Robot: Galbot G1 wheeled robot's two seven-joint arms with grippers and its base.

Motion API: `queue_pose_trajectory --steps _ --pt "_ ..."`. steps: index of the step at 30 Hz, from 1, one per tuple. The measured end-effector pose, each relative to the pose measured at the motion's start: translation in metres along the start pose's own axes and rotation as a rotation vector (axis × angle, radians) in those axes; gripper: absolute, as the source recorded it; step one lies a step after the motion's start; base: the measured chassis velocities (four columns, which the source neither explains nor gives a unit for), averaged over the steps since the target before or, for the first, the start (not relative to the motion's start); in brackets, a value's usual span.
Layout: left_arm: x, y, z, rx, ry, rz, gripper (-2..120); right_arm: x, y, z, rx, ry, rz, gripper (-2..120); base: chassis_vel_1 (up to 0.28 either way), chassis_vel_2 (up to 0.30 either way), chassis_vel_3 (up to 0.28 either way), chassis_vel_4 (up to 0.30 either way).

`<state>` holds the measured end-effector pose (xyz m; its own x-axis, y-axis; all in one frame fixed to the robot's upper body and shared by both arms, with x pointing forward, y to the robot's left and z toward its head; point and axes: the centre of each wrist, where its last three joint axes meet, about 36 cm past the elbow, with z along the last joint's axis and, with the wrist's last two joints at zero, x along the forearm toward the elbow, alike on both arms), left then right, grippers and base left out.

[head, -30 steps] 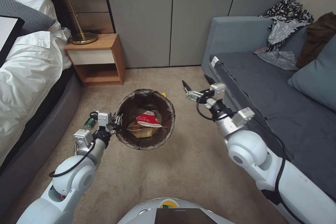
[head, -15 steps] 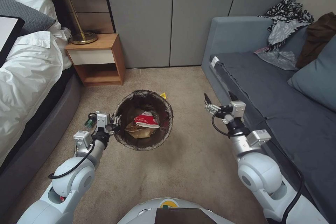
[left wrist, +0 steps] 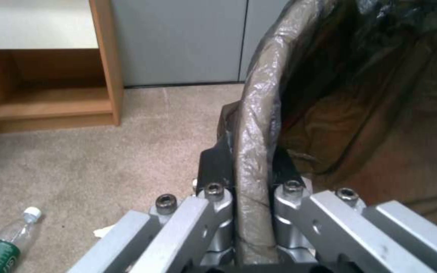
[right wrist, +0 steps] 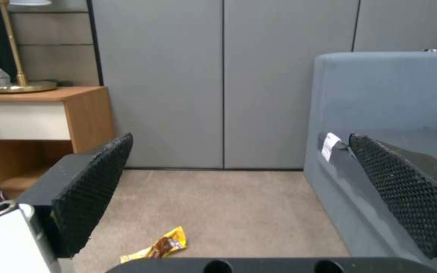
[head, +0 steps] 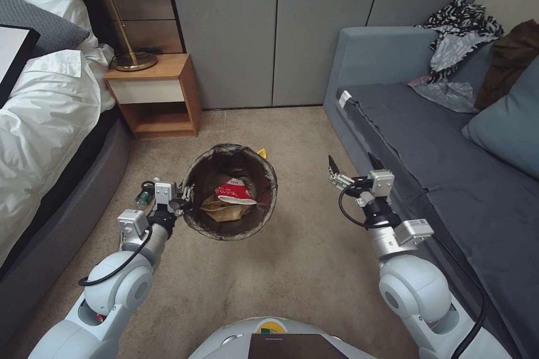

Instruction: Pick up the trash bin, then pick up the garbage from the floor and place it into the trash bin.

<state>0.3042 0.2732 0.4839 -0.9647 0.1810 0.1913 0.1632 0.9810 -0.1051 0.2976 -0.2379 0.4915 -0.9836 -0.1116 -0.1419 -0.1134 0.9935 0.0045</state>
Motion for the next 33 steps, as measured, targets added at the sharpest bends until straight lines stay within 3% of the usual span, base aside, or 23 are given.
queue_pose_trajectory --steps 33 --pt "0.0000 -0.0022 0.0005 0.015 0.000 -0.007 4 -0.0033 0.0047 0.0027 -0.014 0.002 -0.013 100 0.000 0.000 0.000 0.000"
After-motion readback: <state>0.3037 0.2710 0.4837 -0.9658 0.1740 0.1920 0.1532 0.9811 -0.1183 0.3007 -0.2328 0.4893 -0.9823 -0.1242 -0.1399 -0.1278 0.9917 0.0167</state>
